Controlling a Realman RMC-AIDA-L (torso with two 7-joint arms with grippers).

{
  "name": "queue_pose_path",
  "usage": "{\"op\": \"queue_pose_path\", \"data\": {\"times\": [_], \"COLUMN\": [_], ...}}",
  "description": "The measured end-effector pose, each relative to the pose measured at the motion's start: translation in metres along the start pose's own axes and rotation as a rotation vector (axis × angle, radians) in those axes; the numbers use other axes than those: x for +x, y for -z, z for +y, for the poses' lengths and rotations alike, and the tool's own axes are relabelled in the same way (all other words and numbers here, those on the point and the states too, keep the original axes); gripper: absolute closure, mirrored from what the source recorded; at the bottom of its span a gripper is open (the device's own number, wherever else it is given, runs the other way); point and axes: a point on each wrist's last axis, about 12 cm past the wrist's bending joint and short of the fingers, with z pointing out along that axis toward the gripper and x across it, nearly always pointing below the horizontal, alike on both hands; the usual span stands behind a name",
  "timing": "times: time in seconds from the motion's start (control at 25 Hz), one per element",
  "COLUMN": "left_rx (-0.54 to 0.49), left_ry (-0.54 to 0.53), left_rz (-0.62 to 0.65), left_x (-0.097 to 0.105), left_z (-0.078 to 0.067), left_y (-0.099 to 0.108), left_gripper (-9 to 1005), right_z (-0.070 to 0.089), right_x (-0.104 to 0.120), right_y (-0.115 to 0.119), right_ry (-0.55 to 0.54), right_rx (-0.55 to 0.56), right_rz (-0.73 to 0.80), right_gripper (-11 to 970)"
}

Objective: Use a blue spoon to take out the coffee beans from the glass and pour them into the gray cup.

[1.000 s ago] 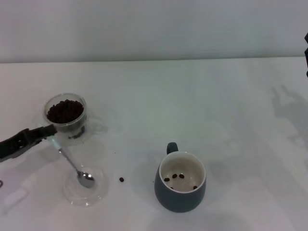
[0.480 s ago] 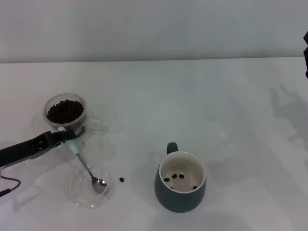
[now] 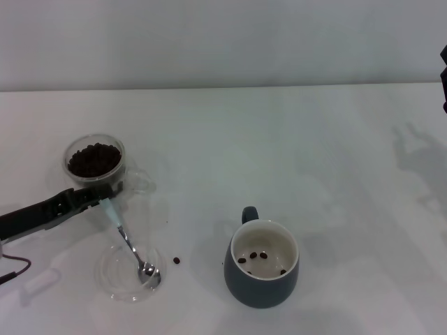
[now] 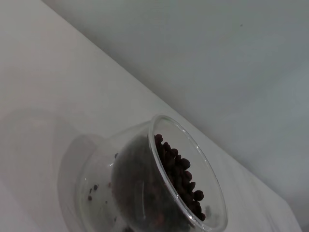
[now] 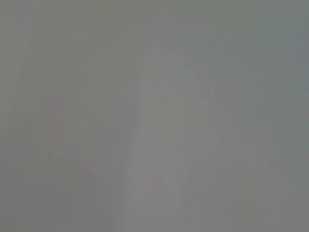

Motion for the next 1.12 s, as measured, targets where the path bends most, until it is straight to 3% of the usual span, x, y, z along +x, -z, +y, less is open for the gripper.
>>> {"op": "queue_pose_path", "data": {"times": [0.16, 0.4, 0.52, 0.72, 1.12], "left_rx": [0.008, 0.005, 0.005, 0.004, -0.011], "left_ry": [0.018, 0.056, 0.079, 0.107, 0.048], "left_rz": [0.001, -0.009, -0.025, -0.055, -0.163], "left_x": [0.001, 0.003, 0.007, 0.017, 0.03], "left_z": [0.0, 0.003, 0.007, 0.014, 0.023], "left_y": [0.001, 0.009, 0.015, 0.028, 0.067], "left_gripper": [750, 595, 451, 344, 344], "right_z": [0.0, 0.0, 0.0, -0.001, -0.004], "right_x": [0.0, 0.0, 0.001, 0.001, -0.005], "right_y": [0.0, 0.001, 0.002, 0.003, 0.011], "right_ry": [0.003, 0.005, 0.007, 0.011, 0.015], "right_rx": [-0.001, -0.001, -0.002, 0.001, 0.006], "right_rz": [0.0, 0.002, 0.006, 0.008, -0.044], "right_gripper": [695, 695, 695, 696, 696]}}
